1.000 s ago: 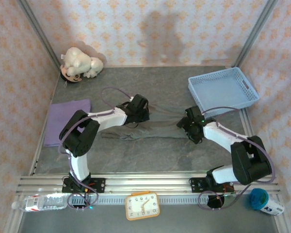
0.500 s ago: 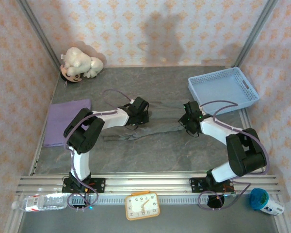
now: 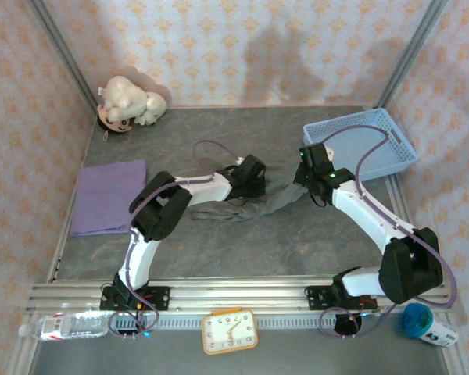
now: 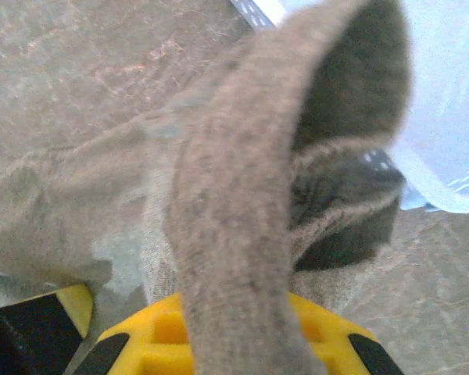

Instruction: Fold and stack the mixed laundry pile

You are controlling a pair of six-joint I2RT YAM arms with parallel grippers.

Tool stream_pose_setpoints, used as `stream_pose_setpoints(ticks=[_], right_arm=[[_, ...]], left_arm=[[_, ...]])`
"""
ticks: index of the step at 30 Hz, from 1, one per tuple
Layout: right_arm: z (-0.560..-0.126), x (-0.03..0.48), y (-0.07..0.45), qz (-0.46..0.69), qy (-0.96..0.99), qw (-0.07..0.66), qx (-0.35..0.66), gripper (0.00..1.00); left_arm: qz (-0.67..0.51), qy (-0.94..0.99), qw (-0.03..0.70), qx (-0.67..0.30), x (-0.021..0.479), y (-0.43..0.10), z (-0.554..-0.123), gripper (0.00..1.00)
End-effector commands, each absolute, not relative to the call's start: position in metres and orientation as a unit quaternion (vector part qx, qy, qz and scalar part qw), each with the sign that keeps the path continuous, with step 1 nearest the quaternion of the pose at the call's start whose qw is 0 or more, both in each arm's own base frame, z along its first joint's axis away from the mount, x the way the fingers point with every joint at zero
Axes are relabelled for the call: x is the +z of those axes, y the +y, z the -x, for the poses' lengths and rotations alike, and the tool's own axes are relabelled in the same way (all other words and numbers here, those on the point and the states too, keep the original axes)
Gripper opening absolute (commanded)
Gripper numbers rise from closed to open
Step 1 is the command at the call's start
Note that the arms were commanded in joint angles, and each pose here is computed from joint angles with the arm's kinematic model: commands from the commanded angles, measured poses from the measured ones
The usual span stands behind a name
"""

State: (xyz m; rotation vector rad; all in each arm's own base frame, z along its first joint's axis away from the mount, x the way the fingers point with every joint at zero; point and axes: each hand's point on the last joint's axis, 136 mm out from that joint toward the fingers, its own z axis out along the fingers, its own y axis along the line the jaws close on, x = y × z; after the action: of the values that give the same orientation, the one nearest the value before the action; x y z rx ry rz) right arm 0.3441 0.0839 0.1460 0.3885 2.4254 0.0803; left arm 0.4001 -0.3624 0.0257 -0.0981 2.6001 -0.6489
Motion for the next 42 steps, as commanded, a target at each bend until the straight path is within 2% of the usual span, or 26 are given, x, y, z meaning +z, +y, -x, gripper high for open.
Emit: stream_pose_setpoints(ticks=[1,4,9,16,24,26,28,29,31,33,34,36,42], right_arm=[[-0.343,0.159,0.068,-0.108,0.931,0.348,-0.031,0.00],[-0.346,0.158,0.065,-0.105,0.931,0.347,-0.037,0.00],[-0.340,0.144,0.075,-0.132,0.936,0.325,0.012,0.00],[-0.319,0.106,0.092,-0.186,0.939,0.276,0.083,0.00],[-0.293,0.072,0.089,-0.221,0.945,0.226,0.085,0.02],[-0.286,0.063,0.092,-0.228,0.946,0.212,0.090,0.07],[-0.278,0.055,0.096,-0.232,0.947,0.199,0.098,0.20],[-0.275,0.051,0.098,-0.232,0.948,0.193,0.099,0.30],[-0.267,0.047,0.099,-0.228,0.951,0.183,0.101,0.58],[-0.265,0.049,0.095,-0.214,0.955,0.185,0.088,0.81],[-0.267,0.054,0.093,-0.206,0.957,0.190,0.081,0.89],[-0.275,0.063,0.094,-0.188,0.959,0.199,0.079,0.94],[-0.311,0.076,0.115,-0.157,0.957,0.219,0.108,0.95]], left_arm=[[0.037,0.951,0.180,-0.250,0.012,-0.383,-0.385,0.00],[0.033,0.947,0.203,-0.245,0.044,-0.376,-0.392,0.00],[0.014,0.954,0.249,-0.166,0.079,-0.325,-0.398,0.00],[0.034,0.981,0.182,-0.055,0.007,-0.247,-0.379,0.00],[0.061,0.985,0.155,0.034,-0.007,-0.158,-0.360,0.00],[0.062,0.985,0.150,0.063,-0.006,-0.130,-0.361,0.00],[0.077,0.983,0.146,0.076,-0.005,-0.104,-0.365,0.00],[0.081,0.983,0.147,0.080,-0.003,-0.096,-0.368,0.00],[0.095,0.982,0.146,0.078,0.000,-0.082,-0.376,0.00],[0.093,0.982,0.149,0.068,0.008,-0.083,-0.384,0.00],[0.088,0.983,0.153,0.058,0.014,-0.088,-0.389,0.00],[0.077,0.984,0.160,0.028,0.025,-0.104,-0.395,0.00],[0.053,0.980,0.192,-0.003,0.060,-0.135,-0.401,0.00]])
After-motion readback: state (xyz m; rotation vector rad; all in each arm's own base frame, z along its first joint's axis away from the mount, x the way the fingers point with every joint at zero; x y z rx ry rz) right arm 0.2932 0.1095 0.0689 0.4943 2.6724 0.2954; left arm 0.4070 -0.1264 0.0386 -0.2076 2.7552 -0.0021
